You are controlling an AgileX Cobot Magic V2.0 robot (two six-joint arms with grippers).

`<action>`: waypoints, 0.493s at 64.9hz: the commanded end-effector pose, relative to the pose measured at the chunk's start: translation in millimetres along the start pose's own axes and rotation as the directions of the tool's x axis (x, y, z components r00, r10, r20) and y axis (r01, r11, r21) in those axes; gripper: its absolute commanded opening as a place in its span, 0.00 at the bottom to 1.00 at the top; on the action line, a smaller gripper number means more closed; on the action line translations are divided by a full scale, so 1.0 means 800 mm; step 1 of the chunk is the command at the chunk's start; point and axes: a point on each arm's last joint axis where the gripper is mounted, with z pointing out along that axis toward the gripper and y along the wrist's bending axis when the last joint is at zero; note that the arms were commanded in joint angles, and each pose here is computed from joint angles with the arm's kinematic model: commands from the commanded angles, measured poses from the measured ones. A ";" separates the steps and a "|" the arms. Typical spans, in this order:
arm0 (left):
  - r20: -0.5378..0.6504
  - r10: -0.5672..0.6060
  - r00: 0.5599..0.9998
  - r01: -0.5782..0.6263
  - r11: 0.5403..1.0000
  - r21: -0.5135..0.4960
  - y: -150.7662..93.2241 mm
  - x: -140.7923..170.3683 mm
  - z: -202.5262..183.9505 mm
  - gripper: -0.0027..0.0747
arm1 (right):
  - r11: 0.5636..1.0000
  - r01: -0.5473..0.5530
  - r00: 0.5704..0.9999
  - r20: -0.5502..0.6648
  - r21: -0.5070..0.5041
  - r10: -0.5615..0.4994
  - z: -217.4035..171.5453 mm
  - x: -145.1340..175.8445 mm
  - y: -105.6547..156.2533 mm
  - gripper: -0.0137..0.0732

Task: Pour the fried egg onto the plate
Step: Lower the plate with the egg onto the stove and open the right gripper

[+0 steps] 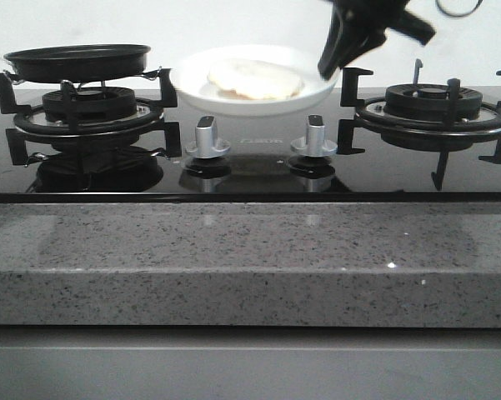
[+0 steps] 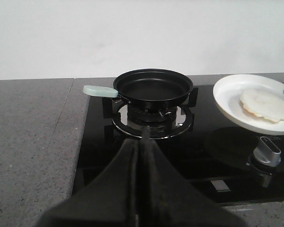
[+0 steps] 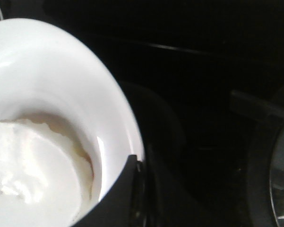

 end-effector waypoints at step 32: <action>0.103 -0.013 0.995 0.013 1.000 0.003 0.000 -0.018 -0.002 0.01 | 1.000 0.008 0.999 0.040 -0.027 -0.007 -0.025 -0.016 0.008 0.42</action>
